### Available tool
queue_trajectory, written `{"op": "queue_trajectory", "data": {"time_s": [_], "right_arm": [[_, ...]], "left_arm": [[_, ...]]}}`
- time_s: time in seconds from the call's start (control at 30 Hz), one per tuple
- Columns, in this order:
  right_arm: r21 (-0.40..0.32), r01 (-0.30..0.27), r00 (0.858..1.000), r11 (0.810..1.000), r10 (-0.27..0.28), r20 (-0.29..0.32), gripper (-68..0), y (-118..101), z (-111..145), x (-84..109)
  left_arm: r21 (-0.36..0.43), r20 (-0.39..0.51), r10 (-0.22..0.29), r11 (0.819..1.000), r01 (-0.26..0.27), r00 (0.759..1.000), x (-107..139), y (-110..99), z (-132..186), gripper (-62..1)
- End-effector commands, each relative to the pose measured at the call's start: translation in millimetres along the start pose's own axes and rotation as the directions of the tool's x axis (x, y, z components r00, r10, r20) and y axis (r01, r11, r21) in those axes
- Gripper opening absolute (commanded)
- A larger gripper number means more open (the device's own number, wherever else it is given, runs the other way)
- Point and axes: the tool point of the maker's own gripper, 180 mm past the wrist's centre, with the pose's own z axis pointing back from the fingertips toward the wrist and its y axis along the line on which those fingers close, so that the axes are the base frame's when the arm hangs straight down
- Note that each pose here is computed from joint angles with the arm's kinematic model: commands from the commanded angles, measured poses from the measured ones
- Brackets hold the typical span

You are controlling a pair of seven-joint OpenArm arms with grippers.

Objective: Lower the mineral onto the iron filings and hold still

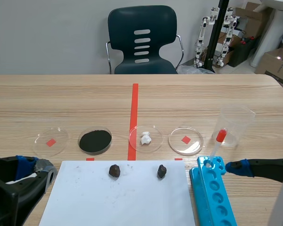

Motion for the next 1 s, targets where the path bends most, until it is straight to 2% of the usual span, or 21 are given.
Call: {"op": "queue_trajectory", "data": {"time_s": [0.0,0.1,0.97], "right_arm": [[-0.015,-0.006,0.999,1.0,0.006,0.041,-10.6,-4.7,-1.2,12.7],[-0.015,-0.006,0.999,1.0,0.006,0.041,-10.6,-4.7,-1.2,12.7],[-0.015,-0.006,0.999,1.0,0.006,0.041,-10.6,-4.7,-1.2,12.7]], "left_arm": [[0.006,0.031,0.002,1.0,-0.002,1.0,8.8,1.2,0.3,-46.5],[0.006,0.031,0.002,1.0,-0.002,1.0,8.8,1.2,0.3,-49.4],[0.007,0.032,0.001,1.0,-0.001,0.999,9.2,1.5,0.1,-49.4]]}}
